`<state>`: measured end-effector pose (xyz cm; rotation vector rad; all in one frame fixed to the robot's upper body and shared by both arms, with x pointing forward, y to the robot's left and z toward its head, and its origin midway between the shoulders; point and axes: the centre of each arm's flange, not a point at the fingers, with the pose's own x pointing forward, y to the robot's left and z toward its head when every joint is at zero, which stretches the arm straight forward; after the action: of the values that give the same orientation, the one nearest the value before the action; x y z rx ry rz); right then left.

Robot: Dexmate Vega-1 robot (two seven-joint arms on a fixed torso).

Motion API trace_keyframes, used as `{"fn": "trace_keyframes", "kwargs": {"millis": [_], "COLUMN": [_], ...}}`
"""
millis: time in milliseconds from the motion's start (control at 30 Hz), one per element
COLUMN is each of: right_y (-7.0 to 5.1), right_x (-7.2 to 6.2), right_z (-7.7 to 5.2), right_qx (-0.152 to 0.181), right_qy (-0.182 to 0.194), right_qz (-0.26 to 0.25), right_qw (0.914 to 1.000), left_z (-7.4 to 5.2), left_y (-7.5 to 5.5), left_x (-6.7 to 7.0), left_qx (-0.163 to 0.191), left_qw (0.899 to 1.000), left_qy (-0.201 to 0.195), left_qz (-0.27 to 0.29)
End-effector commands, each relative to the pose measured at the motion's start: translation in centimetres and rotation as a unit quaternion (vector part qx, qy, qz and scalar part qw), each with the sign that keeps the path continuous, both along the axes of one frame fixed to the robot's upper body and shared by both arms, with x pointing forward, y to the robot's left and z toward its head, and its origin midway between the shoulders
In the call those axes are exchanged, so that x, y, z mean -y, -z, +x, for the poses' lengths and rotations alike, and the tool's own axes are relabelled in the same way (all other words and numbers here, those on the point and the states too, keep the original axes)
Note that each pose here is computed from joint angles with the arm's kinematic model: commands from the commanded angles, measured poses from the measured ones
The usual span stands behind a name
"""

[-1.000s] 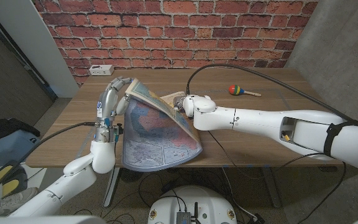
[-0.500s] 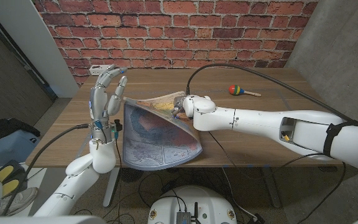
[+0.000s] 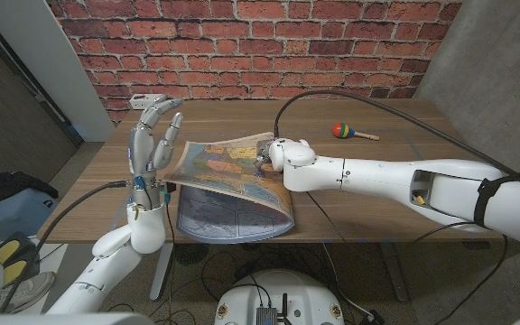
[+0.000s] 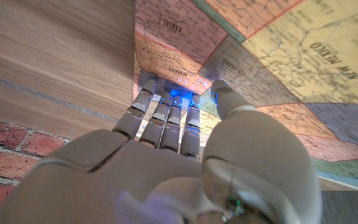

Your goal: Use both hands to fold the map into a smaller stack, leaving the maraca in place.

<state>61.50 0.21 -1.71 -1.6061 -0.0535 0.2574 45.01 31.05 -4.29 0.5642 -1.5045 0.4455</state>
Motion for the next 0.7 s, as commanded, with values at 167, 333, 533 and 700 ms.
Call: {"fn": "trace_keyframes", "kwargs": {"millis": [167, 333, 533, 700], "right_y": [-0.8, -1.6, -2.2, -2.2], "right_x": [1.5, 2.1, 2.3, 2.3], "right_z": [-1.4, -1.9, -2.2, -2.1], "right_qx": [0.002, 0.000, 0.010, 0.009], "right_qy": [0.004, 0.002, 0.007, 0.009], "right_qz": [0.020, 0.039, 0.036, 0.033], "right_qw": [0.9998, 0.9992, 0.9993, 0.9994], "left_z": [1.9, 2.5, 3.2, 3.6], "left_y": [-1.6, -1.8, -1.7, -1.3], "left_x": [-0.2, -0.4, -0.4, -0.1], "left_qx": [-0.307, -0.381, -0.440, -0.471], "left_qw": [0.940, 0.906, 0.872, 0.850], "left_qy": [-0.045, -0.044, -0.045, -0.060], "left_qz": [0.139, 0.178, 0.212, 0.227]}}
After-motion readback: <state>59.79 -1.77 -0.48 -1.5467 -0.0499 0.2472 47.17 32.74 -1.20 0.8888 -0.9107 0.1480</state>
